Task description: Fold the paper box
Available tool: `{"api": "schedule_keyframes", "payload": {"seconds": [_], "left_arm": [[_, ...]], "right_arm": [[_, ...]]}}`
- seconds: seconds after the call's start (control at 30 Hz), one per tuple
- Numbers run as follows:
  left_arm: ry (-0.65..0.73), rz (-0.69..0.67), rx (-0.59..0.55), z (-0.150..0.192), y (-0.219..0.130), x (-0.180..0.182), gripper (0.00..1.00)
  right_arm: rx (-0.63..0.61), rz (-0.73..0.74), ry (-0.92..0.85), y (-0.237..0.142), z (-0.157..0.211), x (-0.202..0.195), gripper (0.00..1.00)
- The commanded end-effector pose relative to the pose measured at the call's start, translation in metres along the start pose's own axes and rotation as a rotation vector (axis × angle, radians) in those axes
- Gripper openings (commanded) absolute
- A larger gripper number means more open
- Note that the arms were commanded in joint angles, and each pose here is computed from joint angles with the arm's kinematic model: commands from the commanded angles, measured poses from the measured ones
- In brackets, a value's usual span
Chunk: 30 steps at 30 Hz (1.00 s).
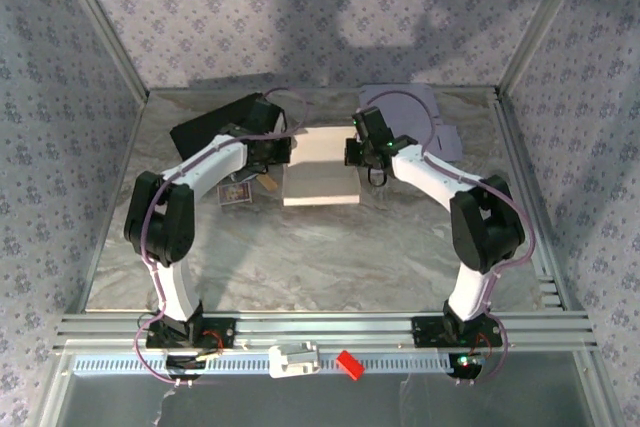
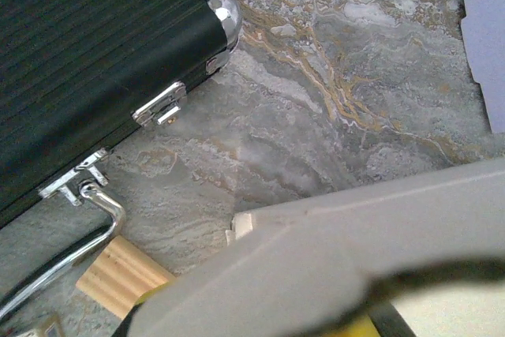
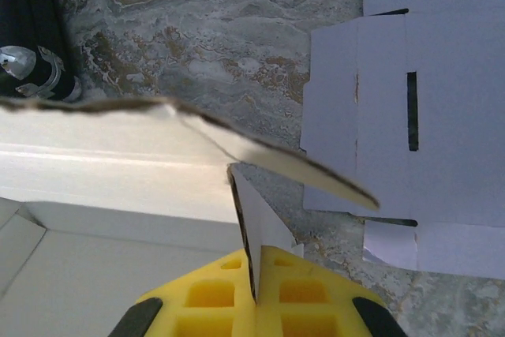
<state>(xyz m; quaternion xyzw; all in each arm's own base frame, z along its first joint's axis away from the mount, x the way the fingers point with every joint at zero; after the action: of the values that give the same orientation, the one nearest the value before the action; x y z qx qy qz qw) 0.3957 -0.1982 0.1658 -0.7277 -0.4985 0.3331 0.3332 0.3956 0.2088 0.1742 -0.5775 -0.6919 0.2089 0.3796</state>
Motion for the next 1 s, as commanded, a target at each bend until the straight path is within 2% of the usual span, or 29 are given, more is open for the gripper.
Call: {"api": "schedule_keyframes", "payload": {"seconds": [0.0,0.17,0.4,0.53,0.7,0.97], "left_arm": [[0.005,0.118,-0.106,-0.004,-0.01,-0.017,0.0],[0.006,0.151,-0.15,0.003,-0.015,-0.021,0.0],[0.052,0.147,-0.132,0.02,-0.022,-0.025,0.0],[0.095,0.106,-0.089,0.036,-0.016,-0.025,0.0],[0.151,0.035,-0.073,0.051,-0.015,-0.029,0.0],[0.199,-0.024,-0.062,0.063,-0.013,-0.035,0.0]], "right_arm": [[-0.074,-0.087,-0.024,-0.012,0.001,0.018,0.0],[-0.048,-0.076,-0.026,-0.011,0.019,0.01,0.0],[-0.018,-0.054,-0.041,-0.019,0.026,0.004,0.0],[0.041,-0.026,-0.017,-0.026,0.032,0.001,0.0],[0.102,-0.039,0.056,-0.039,0.042,-0.002,0.26],[0.119,-0.082,0.245,-0.07,0.047,-0.002,0.5]]}}
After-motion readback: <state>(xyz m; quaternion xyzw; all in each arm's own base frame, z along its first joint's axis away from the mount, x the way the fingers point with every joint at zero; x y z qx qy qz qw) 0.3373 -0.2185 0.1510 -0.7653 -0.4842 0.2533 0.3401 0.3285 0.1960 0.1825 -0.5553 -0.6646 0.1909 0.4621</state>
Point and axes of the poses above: each hand's point on the last joint's axis, 136 mm out from that joint toward the fingers, its own y axis out along the fingers, its own x axis along the line the jaws close on, z = x × y, the point moved 6 cm from there along -y, back along the fingers, and after that the axes turned 8 degrees about y, right-handed, at the moved point
